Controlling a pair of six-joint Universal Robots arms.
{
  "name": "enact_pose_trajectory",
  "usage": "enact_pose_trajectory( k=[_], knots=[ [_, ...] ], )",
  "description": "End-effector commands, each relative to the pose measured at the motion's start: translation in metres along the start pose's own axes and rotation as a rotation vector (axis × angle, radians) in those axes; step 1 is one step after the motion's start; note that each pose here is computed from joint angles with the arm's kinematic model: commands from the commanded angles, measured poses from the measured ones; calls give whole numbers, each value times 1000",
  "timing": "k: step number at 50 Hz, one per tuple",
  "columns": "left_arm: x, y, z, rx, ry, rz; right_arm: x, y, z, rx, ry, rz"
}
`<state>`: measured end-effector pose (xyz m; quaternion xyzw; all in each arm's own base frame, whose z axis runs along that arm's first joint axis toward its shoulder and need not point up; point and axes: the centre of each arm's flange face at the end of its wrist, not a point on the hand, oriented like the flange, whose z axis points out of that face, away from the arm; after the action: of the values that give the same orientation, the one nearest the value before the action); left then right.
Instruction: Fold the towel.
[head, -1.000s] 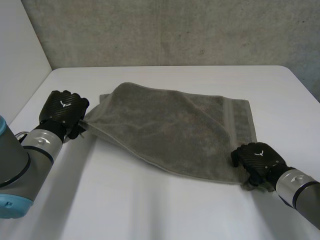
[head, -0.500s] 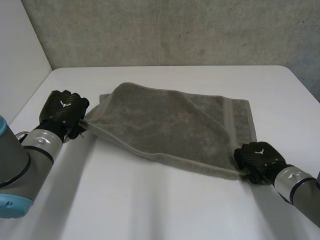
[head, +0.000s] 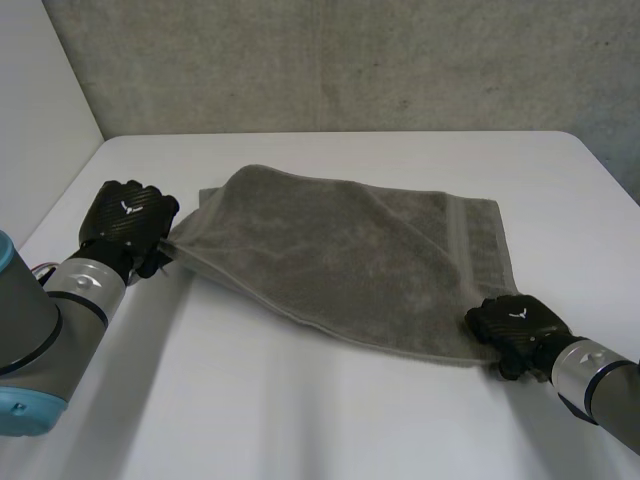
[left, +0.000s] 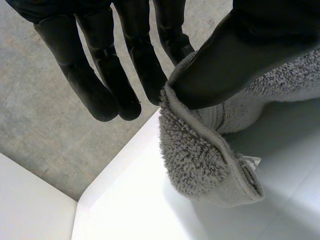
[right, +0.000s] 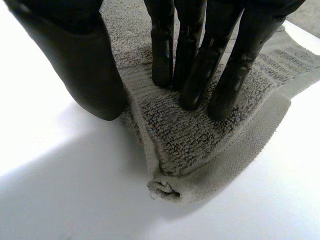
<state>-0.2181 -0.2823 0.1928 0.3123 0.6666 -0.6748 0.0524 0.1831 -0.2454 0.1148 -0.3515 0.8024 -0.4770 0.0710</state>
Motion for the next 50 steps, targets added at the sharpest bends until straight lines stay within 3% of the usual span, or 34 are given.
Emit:
enact_pose_trajectory(
  k=[1, 8, 23, 34, 38, 43, 50],
  knots=[
    [0, 0, 0, 0, 0, 0, 2, -2, 2, 11, 5, -4],
    [-1, -1, 0, 2, -3, -1, 12, -9, 2, 29, 40, 2],
    [-13, -29, -10, 79, -43, -1, 39, -69, -41, 229, 203, -64],
    [-18, -47, -47, 53, -22, 14, 42, -91, -74, 145, 179, -127],
    [-20, -51, -64, 30, -12, 47, 49, -99, -88, 127, 207, -174],
    [-21, -60, -90, 35, -13, 167, 51, -126, -119, 190, 284, -258],
    [-19, -62, -95, 43, -10, 219, 52, -134, -126, 205, 293, -272]
  ],
)
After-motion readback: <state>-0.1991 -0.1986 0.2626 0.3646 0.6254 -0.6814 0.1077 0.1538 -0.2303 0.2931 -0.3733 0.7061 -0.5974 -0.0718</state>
